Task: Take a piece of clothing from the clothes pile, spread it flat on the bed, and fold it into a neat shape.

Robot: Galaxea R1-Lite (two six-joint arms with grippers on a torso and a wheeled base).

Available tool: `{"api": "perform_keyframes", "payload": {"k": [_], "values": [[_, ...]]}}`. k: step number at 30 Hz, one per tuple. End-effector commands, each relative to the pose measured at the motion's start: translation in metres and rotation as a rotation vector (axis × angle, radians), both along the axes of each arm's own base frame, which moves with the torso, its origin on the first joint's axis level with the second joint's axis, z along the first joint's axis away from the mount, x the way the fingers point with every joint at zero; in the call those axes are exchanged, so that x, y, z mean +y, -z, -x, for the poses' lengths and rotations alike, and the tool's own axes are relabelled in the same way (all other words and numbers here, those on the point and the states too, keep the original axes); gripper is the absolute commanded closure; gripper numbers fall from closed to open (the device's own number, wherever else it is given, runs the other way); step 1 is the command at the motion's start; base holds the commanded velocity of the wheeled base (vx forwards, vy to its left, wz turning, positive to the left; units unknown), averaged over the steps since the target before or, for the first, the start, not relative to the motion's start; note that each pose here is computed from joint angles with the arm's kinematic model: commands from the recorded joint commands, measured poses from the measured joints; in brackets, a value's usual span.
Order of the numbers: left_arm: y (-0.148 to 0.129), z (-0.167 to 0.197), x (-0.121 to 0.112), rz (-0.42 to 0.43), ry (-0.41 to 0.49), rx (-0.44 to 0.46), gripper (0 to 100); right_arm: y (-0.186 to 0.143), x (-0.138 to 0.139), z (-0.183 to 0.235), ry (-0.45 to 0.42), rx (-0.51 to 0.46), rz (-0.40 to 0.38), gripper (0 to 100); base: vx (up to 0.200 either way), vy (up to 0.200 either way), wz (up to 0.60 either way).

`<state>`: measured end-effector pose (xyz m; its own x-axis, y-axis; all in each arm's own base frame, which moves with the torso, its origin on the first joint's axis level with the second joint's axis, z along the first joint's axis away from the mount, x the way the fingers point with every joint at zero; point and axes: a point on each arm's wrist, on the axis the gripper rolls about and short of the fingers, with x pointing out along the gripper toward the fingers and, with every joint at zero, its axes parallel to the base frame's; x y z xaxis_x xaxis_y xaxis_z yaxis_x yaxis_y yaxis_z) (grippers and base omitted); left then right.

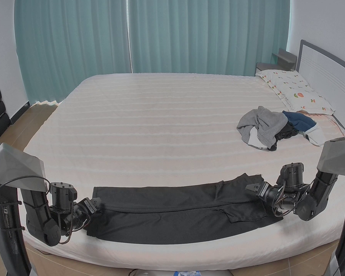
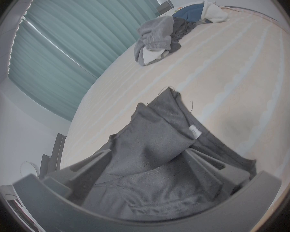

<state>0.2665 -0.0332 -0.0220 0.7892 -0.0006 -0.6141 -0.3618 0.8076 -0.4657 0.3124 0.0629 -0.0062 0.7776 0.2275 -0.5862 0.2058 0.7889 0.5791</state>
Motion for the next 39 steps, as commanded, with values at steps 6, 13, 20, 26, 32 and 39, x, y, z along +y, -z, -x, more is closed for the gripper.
{"api": "perform_keyframes", "payload": {"k": [6, 13, 20, 26, 32, 39], "values": [[-0.024, 0.0, 0.007, 0.008, 0.002, -0.076, 0, -0.046, -0.043, -0.003, 0.039, -0.065, -0.075, 0, 0.0, 0.0, 0.0], [-0.031, -0.009, 0.017, 0.115, 0.115, -0.074, 0, -0.029, -0.074, -0.007, -0.052, -0.009, -0.229, 0, 0.0, 0.0, 0.0], [-0.037, -0.042, 0.024, 0.081, 0.13, 0.013, 0, -0.015, -0.098, -0.02, -0.052, 0.004, -0.326, 0, 0.0, 0.0, 0.0], [-0.036, -0.057, 0.024, 0.096, 0.267, 0.033, 0, -0.004, -0.111, -0.026, -0.01, 0.016, -0.343, 0, 0.0, 0.0, 0.0], [-0.018, -0.059, 0.021, 0.041, 0.337, 0.071, 0, -0.003, -0.111, -0.026, -0.014, 0.01, -0.345, 0, 0.0, 0.0, 0.0], [-0.002, -0.048, 0.021, -0.033, 0.412, 0.124, 0, 0.003, -0.108, -0.024, -0.018, 0.003, -0.337, 0, 0.0, 0.0, 0.0]]}}
